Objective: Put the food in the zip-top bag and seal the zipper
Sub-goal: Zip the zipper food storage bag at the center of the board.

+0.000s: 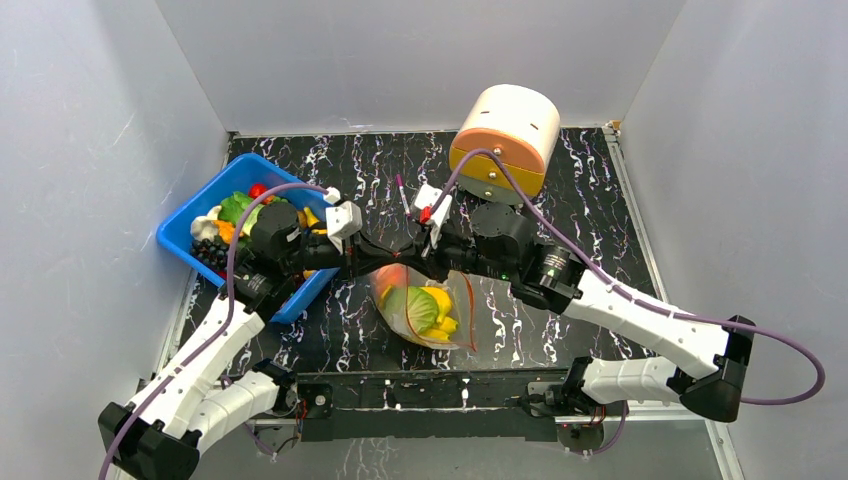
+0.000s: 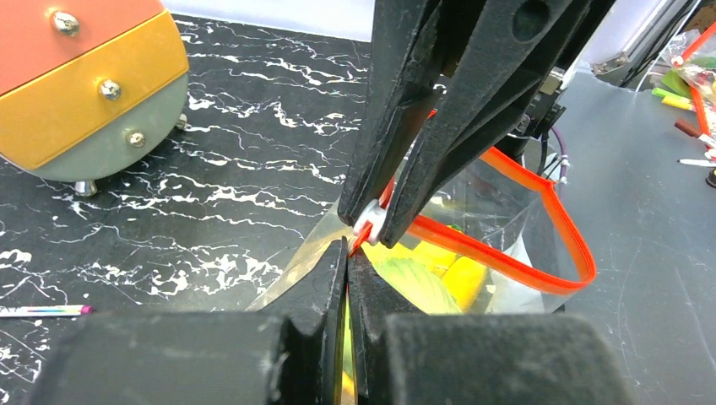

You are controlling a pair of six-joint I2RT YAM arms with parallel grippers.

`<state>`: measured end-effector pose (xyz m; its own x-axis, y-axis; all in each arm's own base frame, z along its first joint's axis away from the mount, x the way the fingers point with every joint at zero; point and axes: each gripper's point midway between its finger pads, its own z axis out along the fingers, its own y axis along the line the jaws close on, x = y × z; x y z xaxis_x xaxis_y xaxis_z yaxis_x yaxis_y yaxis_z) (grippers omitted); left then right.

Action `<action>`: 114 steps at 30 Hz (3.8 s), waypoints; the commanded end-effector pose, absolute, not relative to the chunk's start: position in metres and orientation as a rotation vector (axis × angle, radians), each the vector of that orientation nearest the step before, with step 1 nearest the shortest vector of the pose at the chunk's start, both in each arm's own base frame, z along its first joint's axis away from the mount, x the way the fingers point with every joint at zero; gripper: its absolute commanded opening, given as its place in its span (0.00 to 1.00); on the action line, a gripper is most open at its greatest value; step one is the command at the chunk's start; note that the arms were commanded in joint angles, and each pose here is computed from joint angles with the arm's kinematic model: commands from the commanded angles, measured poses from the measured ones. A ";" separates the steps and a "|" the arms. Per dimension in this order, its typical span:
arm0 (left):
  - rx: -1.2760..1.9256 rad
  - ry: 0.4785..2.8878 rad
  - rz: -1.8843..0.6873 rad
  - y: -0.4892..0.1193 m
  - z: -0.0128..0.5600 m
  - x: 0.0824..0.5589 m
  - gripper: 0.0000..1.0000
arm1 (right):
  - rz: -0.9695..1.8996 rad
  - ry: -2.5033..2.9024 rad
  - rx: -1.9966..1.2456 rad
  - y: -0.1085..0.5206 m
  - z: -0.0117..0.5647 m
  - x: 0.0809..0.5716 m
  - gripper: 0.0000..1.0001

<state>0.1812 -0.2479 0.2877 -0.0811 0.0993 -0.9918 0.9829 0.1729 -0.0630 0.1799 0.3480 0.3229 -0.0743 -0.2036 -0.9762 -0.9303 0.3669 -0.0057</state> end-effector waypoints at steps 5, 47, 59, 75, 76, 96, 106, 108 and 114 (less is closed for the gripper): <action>1.112 1.385 -1.104 -0.250 0.310 0.177 0.00 | 0.773 1.444 -1.069 0.327 0.352 0.174 0.00; 1.313 1.196 -1.217 -0.259 0.305 0.154 0.00 | 0.903 1.328 -1.194 0.344 0.349 0.151 0.00; 1.237 1.157 -1.121 -0.250 0.307 0.153 0.00 | 0.834 1.429 -1.183 0.331 0.333 0.157 0.00; 1.196 1.169 -1.079 -0.249 0.314 0.160 0.00 | 0.764 1.517 -1.192 0.310 0.319 0.157 0.00; 1.193 1.172 -1.076 -0.249 0.314 0.161 0.00 | 0.762 1.519 -1.191 0.310 0.319 0.157 0.00; 1.139 1.227 -0.969 -0.242 0.313 0.177 0.00 | 0.684 1.592 -1.170 0.285 0.308 0.158 0.00; 1.134 1.268 -0.869 -0.233 0.306 0.184 0.00 | 0.656 1.630 -1.152 0.276 0.300 0.158 0.00; 1.132 1.283 -0.849 -0.231 0.301 0.186 0.00 | 0.652 1.638 -1.150 0.273 0.299 0.157 0.00; 1.119 1.316 -0.780 -0.224 0.296 0.191 0.00 | 0.611 1.664 -1.127 0.260 0.299 0.158 0.00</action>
<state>0.1790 -0.2341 0.2814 0.0680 0.1306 -0.9891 0.9667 0.2364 0.0977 0.1558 0.2803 0.2880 -0.0664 -0.4030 -0.9128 -0.9191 0.3808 -0.1012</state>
